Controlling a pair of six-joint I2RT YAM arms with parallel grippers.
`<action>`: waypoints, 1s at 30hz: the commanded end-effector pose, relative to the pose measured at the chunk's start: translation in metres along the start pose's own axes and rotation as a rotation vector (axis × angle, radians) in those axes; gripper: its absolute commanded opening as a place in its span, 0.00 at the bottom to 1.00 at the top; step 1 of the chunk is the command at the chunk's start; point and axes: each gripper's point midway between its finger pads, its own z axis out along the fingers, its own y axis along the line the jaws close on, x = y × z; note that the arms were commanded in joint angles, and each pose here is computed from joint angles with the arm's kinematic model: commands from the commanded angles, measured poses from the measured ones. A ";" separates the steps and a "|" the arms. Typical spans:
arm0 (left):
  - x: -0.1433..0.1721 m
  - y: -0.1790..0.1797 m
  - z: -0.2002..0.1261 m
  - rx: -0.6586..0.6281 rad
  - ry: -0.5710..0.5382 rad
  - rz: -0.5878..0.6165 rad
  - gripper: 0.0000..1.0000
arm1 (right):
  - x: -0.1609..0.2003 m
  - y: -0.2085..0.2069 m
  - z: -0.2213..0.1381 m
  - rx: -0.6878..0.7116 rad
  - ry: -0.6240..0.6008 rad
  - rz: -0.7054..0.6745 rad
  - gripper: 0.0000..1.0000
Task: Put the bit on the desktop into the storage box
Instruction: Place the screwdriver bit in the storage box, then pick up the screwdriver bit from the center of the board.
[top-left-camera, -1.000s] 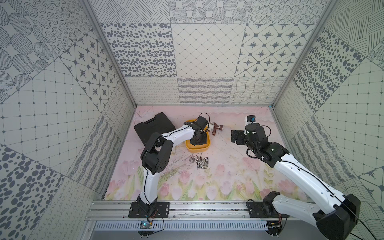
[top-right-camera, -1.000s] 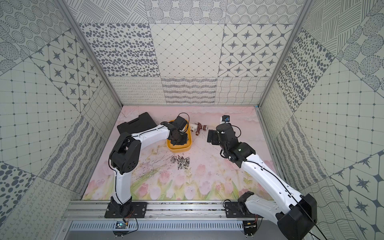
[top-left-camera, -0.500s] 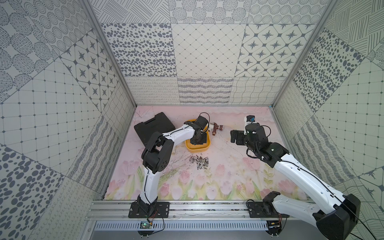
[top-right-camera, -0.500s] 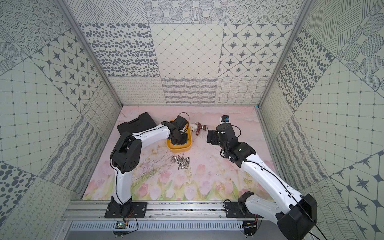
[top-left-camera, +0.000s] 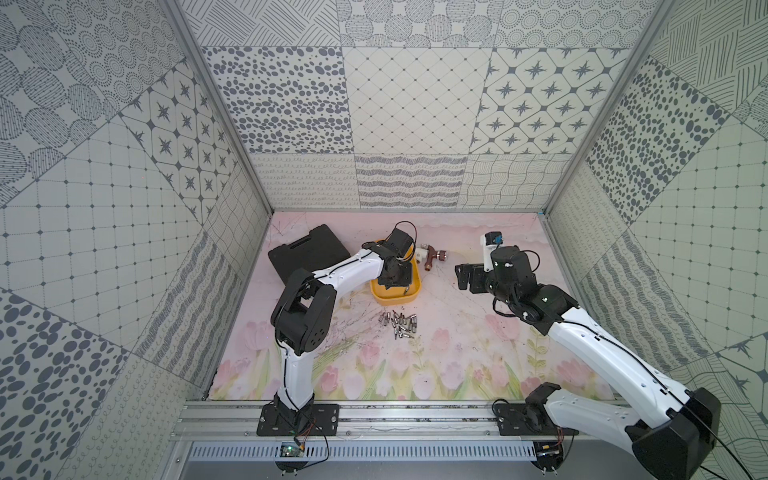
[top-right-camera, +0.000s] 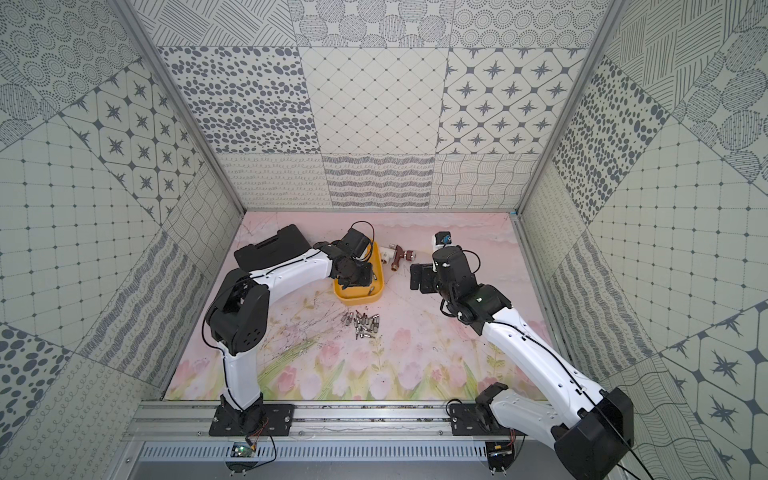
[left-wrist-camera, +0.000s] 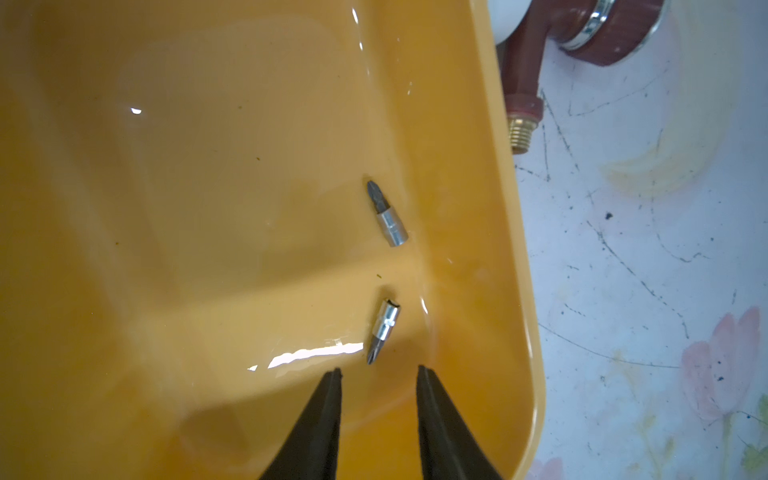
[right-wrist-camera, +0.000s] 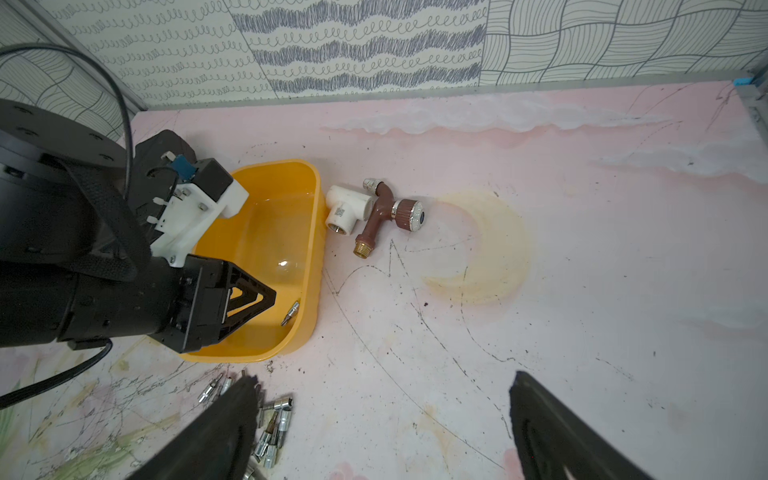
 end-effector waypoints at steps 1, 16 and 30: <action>-0.008 -0.002 -0.024 0.050 -0.057 -0.004 0.42 | -0.011 0.019 -0.002 -0.100 -0.017 -0.043 0.97; 0.008 0.048 -0.097 0.054 -0.165 -0.064 0.53 | 0.011 0.041 0.008 -0.196 0.101 -0.092 0.95; 0.101 0.080 -0.119 -0.053 -0.058 -0.041 0.44 | 0.026 0.039 0.023 -0.169 0.157 -0.108 0.94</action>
